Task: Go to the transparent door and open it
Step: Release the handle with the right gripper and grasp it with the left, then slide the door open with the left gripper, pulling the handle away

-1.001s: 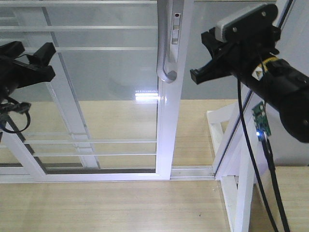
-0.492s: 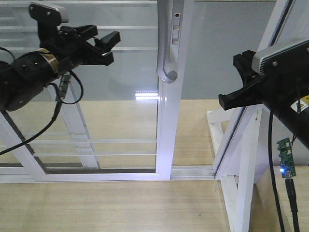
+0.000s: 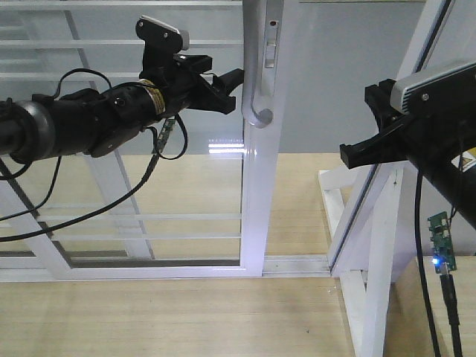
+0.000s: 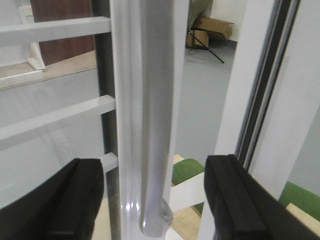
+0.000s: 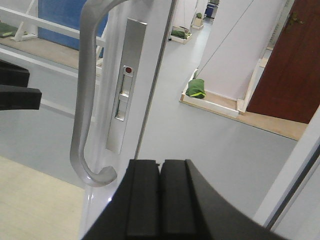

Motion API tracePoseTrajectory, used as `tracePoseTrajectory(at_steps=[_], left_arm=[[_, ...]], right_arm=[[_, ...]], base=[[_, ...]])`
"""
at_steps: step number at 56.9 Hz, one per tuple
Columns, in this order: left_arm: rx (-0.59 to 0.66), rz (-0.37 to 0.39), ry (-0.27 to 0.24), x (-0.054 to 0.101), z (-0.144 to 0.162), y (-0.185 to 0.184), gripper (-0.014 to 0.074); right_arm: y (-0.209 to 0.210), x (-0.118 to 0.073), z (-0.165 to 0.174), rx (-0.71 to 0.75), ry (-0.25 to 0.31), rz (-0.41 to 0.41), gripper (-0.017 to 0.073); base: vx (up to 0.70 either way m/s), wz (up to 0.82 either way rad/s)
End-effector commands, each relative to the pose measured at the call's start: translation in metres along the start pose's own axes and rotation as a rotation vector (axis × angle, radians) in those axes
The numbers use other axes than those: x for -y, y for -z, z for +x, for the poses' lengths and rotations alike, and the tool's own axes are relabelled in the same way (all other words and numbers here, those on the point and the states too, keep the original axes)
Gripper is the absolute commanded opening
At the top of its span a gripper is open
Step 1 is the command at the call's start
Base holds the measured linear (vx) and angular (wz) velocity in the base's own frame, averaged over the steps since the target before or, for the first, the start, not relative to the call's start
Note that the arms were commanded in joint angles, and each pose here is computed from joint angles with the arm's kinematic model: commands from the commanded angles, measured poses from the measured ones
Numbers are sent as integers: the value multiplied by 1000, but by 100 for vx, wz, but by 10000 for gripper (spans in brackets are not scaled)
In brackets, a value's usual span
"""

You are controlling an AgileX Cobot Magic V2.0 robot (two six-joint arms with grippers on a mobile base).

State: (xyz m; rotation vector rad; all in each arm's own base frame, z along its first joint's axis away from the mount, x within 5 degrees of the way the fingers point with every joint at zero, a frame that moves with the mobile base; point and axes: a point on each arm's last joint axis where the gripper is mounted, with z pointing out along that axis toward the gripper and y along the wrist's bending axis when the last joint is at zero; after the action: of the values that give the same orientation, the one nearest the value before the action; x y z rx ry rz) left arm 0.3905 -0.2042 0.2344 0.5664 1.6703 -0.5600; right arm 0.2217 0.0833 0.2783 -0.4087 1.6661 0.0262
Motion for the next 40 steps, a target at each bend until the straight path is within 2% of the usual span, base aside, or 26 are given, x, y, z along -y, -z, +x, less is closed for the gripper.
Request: tracePoseTrajectory(at_steps=[1,7,12,17,22,28,40], left_arm=[[155,18,16,4,-38,0,535],[169,15,39,4,-38,-9,535],[178,30,37,9,-39,-15,535],[195,52,35,14,-38,-17,535],[200,57,62,20,-34,-20,535],[201,47,32,22,-34,-26,535],[218,17,14,21,-47,-38,535]], right_arm=[[3,8,-20,120,26,60,-6],[3,8,-20,119,56,62,-6],[3,9,-20,117,72,64,-6],[3,9,-20,114,70,69,-6],[3,9,-20,113,70,68,-6],[3,9,-20,113,70,68,-6],[3,9,-20,113,70,68,-6]], base=[[0,0],[0,0],[0,0],[0,0],[0,0],[0,0],[0,0]])
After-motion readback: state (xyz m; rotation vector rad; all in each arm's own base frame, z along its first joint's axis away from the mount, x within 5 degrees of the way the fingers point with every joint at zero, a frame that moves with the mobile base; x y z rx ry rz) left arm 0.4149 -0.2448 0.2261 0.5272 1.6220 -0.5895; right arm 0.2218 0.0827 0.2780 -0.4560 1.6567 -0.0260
